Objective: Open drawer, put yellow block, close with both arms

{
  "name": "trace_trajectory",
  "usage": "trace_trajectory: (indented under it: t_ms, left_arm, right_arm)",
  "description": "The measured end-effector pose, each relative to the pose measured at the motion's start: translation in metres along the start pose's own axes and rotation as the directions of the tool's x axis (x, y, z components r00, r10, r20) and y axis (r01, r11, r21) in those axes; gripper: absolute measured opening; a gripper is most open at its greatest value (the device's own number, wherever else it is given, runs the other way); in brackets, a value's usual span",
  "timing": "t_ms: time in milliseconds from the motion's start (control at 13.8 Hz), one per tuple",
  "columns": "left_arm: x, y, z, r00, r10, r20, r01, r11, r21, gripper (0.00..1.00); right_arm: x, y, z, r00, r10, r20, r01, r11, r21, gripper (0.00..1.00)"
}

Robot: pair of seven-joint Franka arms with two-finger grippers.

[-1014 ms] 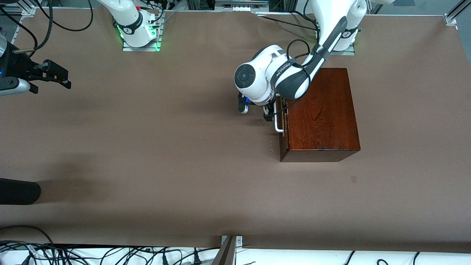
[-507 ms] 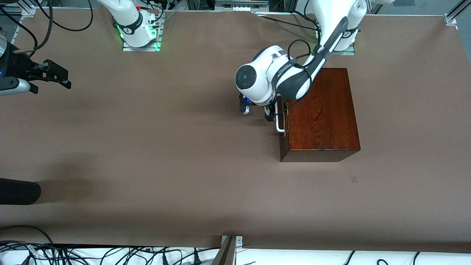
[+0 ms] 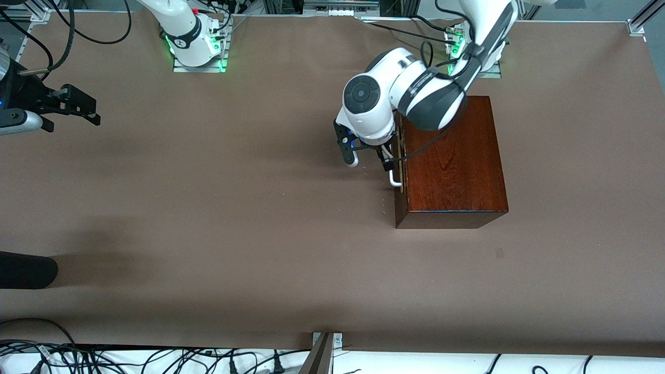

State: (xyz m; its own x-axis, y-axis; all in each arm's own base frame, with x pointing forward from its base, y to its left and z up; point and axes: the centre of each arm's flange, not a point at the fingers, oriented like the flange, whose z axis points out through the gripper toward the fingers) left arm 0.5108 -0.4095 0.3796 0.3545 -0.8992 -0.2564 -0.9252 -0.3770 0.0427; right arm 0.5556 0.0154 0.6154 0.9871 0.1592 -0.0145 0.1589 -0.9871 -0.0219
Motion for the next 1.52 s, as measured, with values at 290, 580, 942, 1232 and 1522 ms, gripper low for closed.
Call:
trace_trajectory:
  t_ms: [290,580,942,1232,1522]
  left_arm:
    - [-0.032,-0.033,-0.069,0.980,-0.195,-0.034,0.196,0.980,0.027,1.00]
    - [-0.074,-0.074,-0.100,0.944,-0.330,-0.015,0.330,0.944,0.010,1.00]
    - [-0.131,-0.098,-0.135,0.781,-0.625,0.002,0.625,0.781,0.001,1.00]
    - [-0.202,-0.131,-0.163,0.594,-0.803,-0.035,0.800,0.595,-0.072,1.00]
    - [-0.300,-0.173,-0.134,0.430,-0.900,-0.077,0.881,0.436,-0.181,1.00]
  right_arm:
    - [0.000,0.000,0.000,1.000,0.000,0.000,0.000,1.000,0.000,1.00]
    - [0.000,0.000,0.000,1.000,0.000,0.000,0.000,1.000,0.000,1.00]
    - [0.000,0.000,0.000,1.000,0.000,0.000,0.000,1.000,0.000,1.00]
    - [0.000,0.000,0.000,1.000,0.000,0.000,0.000,1.000,0.000,1.00]
    - [0.000,0.000,0.000,1.000,0.000,0.000,0.000,1.000,0.000,1.00]
